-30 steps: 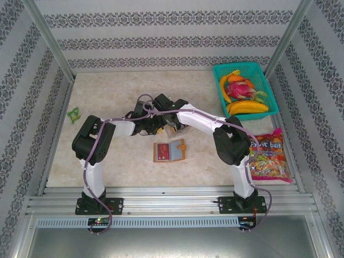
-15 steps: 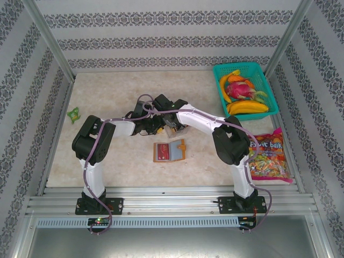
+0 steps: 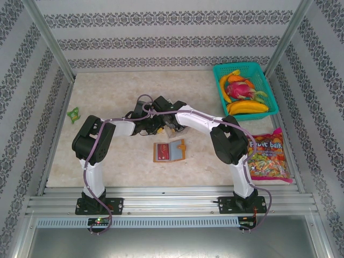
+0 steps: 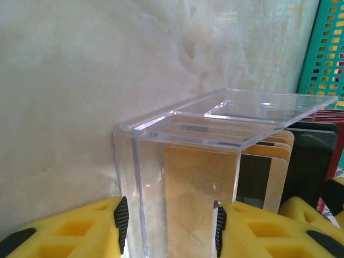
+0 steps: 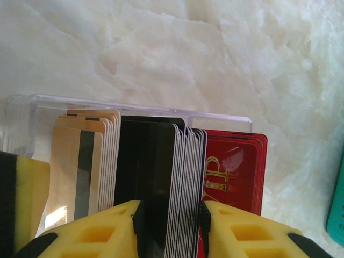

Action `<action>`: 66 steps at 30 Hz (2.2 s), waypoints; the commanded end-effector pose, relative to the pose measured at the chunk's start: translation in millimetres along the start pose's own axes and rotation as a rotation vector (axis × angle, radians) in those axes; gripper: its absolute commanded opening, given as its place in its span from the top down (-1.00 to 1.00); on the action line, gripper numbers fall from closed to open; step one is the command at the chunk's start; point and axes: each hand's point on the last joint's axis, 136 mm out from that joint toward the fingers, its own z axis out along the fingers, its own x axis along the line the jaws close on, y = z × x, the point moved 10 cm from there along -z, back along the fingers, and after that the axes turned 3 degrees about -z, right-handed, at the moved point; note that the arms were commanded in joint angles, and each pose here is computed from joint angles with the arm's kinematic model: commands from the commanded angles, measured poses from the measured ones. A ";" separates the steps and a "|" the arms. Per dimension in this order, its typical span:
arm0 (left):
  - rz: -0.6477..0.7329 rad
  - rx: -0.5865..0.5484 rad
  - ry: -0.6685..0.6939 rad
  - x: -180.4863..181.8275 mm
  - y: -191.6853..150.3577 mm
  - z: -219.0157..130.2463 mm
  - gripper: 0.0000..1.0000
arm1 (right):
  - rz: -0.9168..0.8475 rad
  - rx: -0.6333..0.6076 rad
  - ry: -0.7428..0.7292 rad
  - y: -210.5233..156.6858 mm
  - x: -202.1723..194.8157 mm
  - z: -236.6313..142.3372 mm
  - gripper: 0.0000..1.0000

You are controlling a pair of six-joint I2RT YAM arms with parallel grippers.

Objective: Put the credit cards into the card holder

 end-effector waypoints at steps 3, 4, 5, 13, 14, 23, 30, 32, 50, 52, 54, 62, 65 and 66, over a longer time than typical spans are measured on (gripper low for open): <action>-0.038 0.018 0.091 20.1 -4.4 2.6 0.06 | -0.018 -0.002 -0.096 -3.8 -12.7 -10.7 0.33; -0.036 0.019 0.090 20.0 -4.8 2.4 0.06 | -0.018 -0.002 -0.100 -4.0 -13.2 -11.1 0.33; -0.038 0.017 0.091 20.2 -4.8 2.0 0.06 | -0.018 -0.005 -0.100 -4.2 -13.1 -11.8 0.32; -0.036 0.016 0.087 19.4 -4.2 1.9 0.06 | -0.025 -0.008 -0.094 -5.5 -13.8 -14.0 0.40; -0.037 0.016 0.087 19.3 -4.3 2.2 0.06 | -0.027 -0.009 -0.088 -5.2 -12.6 -14.7 0.42; -0.035 0.020 0.089 19.6 -4.8 2.6 0.06 | -0.045 -0.016 -0.071 -4.7 -7.7 -16.7 0.73; -0.037 0.022 0.090 20.2 -4.7 2.5 0.06 | -0.048 -0.033 -0.067 -2.8 -9.4 -27.0 0.79; -0.035 0.021 0.087 18.6 -4.4 2.0 0.06 | -0.042 -0.041 -0.061 -2.1 -11.5 -31.0 0.79; -0.006 0.008 0.063 9.3 -3.9 -6.1 0.05 | 0.175 -0.064 0.205 -1.1 -32.4 -55.1 1.00; 0.006 0.000 0.054 5.3 -4.2 -10.0 0.05 | 0.246 -0.075 0.287 -2.9 -41.1 -56.3 1.00; 0.020 -0.011 0.039 0.2 -4.2 -13.9 0.04 | 0.314 -0.073 0.355 -4.5 -51.6 -57.3 1.00; 0.067 -0.058 -0.048 -17.2 -5.8 -32.2 -0.07 | 0.547 -0.148 0.637 -12.2 -84.7 -64.4 1.00; 0.087 -0.088 -0.111 -27.9 -7.2 -43.9 -0.21 | 0.635 -0.174 0.766 -14.8 -93.6 -65.2 1.00; 0.096 -0.093 -0.132 -32.7 -8.0 -47.9 -0.24 | 0.666 -0.191 0.794 -15.9 -97.7 -65.8 1.00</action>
